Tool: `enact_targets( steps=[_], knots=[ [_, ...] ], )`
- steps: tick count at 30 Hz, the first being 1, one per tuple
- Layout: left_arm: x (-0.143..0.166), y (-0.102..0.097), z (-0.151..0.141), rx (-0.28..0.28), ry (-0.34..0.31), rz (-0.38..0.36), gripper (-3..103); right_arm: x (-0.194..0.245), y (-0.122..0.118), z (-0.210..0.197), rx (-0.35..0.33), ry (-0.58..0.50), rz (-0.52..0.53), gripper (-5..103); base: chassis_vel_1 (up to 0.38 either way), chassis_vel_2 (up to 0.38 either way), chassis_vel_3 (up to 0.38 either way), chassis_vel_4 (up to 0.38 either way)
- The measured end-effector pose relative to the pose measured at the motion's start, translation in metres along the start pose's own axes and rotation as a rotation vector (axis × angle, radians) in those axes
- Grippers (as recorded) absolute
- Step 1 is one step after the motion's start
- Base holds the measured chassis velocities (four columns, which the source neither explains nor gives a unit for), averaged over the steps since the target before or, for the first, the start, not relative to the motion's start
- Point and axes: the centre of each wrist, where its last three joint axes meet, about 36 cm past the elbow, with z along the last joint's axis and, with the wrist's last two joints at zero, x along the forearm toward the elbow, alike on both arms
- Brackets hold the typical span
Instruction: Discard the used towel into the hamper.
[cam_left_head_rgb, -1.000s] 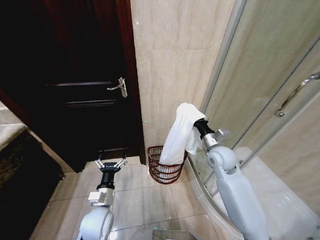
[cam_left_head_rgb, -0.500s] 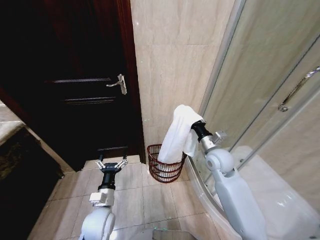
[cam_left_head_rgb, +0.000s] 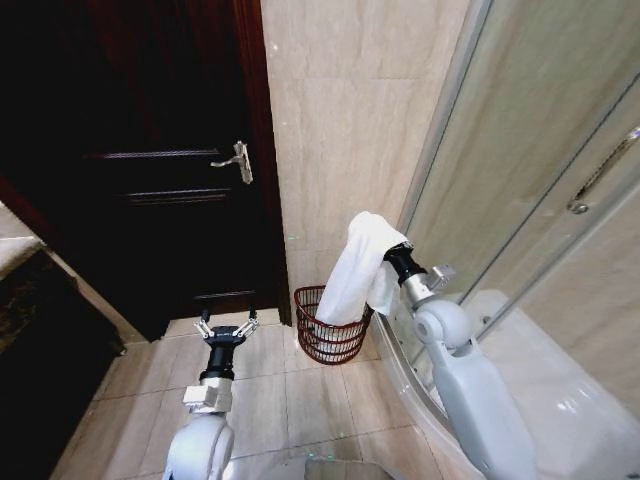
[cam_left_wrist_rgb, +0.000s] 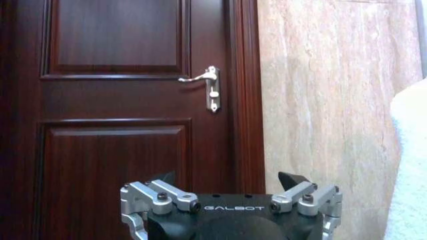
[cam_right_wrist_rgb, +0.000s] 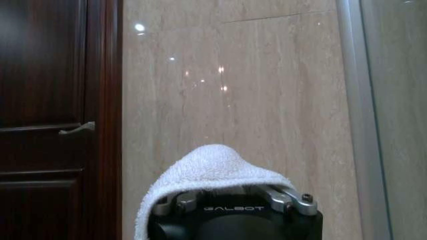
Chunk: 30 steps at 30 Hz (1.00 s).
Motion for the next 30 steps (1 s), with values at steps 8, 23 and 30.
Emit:
enact_targets(
  steps=[8,23,30],
  knots=[
    [0.0006,-0.0039,0.0001,-0.004,0.002,0.001,100,0.0042,0.0015,0.0021,0.011,0.006,-0.014,7,0.0,0.0,0.0,0.0],
    [0.0023,-0.0057,0.0002,-0.004,0.006,-0.002,100,0.0011,-0.0039,0.0038,0.026,0.01,-0.013,7,-0.016,0.012,0.013,-0.015],
    [0.0026,-0.0055,0.0014,-0.005,0.009,-0.003,100,0.0029,-0.001,0.0037,0.021,0.007,-0.014,7,-0.069,0.06,0.066,-0.053]
  ],
)
